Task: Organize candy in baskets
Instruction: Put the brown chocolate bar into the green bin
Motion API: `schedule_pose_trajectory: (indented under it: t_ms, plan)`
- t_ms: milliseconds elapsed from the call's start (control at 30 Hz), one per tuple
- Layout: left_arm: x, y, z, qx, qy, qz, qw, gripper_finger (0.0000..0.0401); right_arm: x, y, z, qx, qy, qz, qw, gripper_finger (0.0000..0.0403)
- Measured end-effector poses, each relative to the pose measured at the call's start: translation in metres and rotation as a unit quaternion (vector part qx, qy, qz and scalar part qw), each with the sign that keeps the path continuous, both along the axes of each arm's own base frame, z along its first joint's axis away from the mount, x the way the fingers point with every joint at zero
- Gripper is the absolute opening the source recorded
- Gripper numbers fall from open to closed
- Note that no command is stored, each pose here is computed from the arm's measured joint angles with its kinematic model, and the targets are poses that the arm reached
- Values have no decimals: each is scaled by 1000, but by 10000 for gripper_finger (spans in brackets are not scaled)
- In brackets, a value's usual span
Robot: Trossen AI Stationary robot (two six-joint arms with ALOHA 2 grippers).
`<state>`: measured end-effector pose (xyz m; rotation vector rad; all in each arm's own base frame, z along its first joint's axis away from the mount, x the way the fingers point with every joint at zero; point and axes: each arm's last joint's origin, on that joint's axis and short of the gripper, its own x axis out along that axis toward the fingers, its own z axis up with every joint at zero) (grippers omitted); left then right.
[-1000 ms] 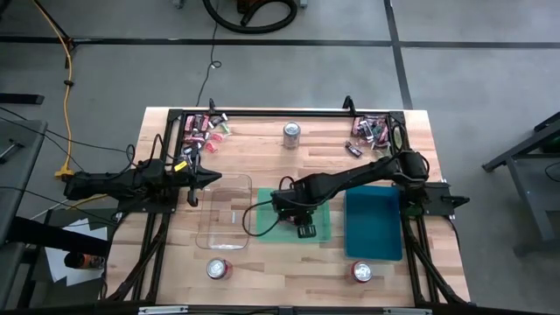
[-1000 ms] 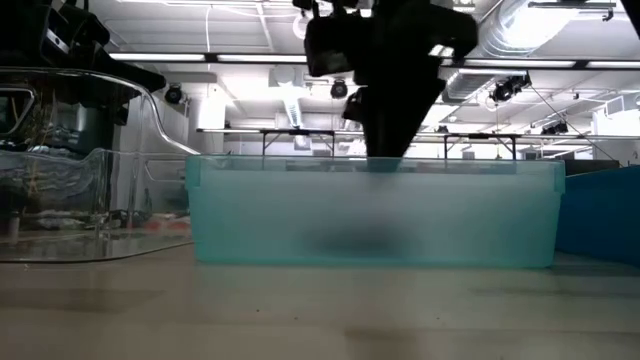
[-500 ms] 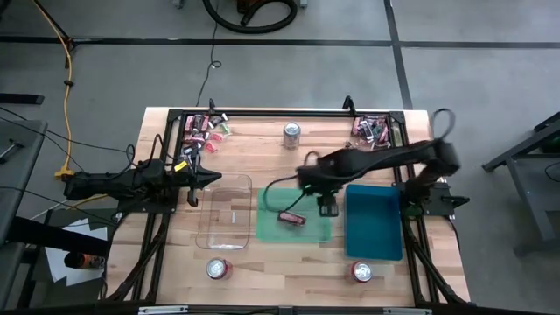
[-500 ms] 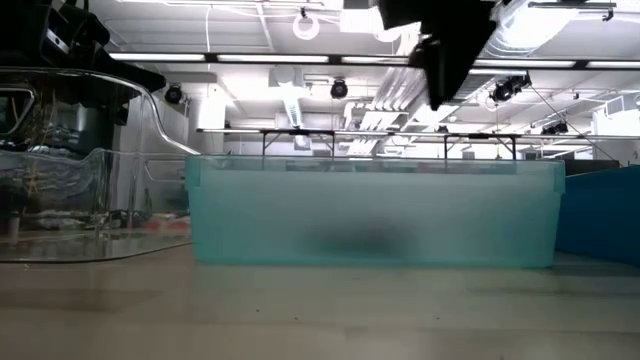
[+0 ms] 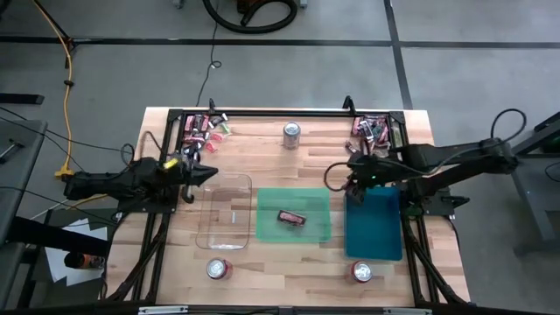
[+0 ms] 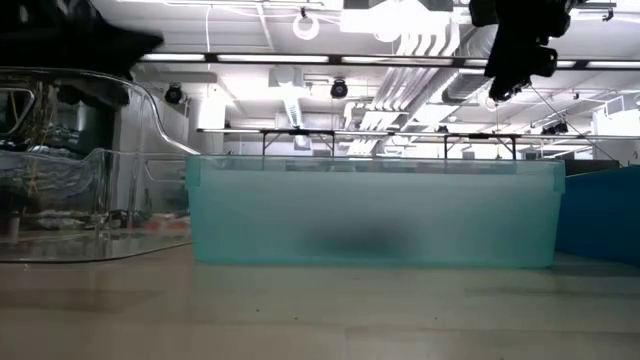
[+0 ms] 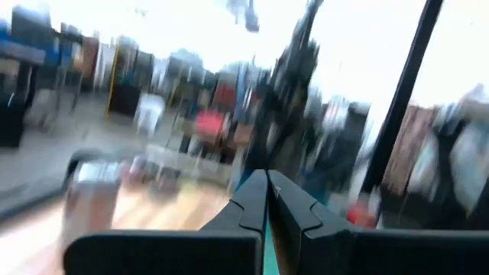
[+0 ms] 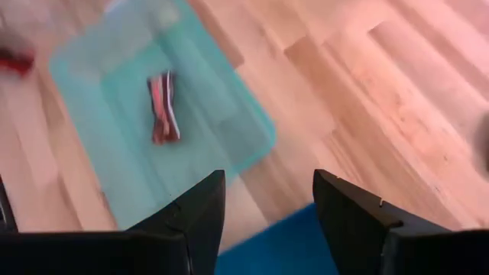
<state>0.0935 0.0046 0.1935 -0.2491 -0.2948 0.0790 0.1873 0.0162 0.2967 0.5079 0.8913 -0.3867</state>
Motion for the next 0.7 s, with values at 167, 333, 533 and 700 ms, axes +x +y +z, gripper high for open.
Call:
schedule_pose_trajectory:
  t_ms: [167, 333, 533, 700]
  plan:
    - [-12, 3, 26, -27, -146, 41, 988, 0, -4, -3, 5, -30, -31, -33, 999, 193]
    - [-7, 8, 45, -91, -115, 109, 983, 9, 2, -5, 10, -70, -61, -40, 995, 193]
    - [13, 17, 100, -96, -24, 168, 981, 59, 5, -7, 13, -105, -79, -58, 990, 193]
    - [37, 37, 150, -45, 141, 273, 950, 118, 5, -7, 13, -104, -79, -62, 989, 193]
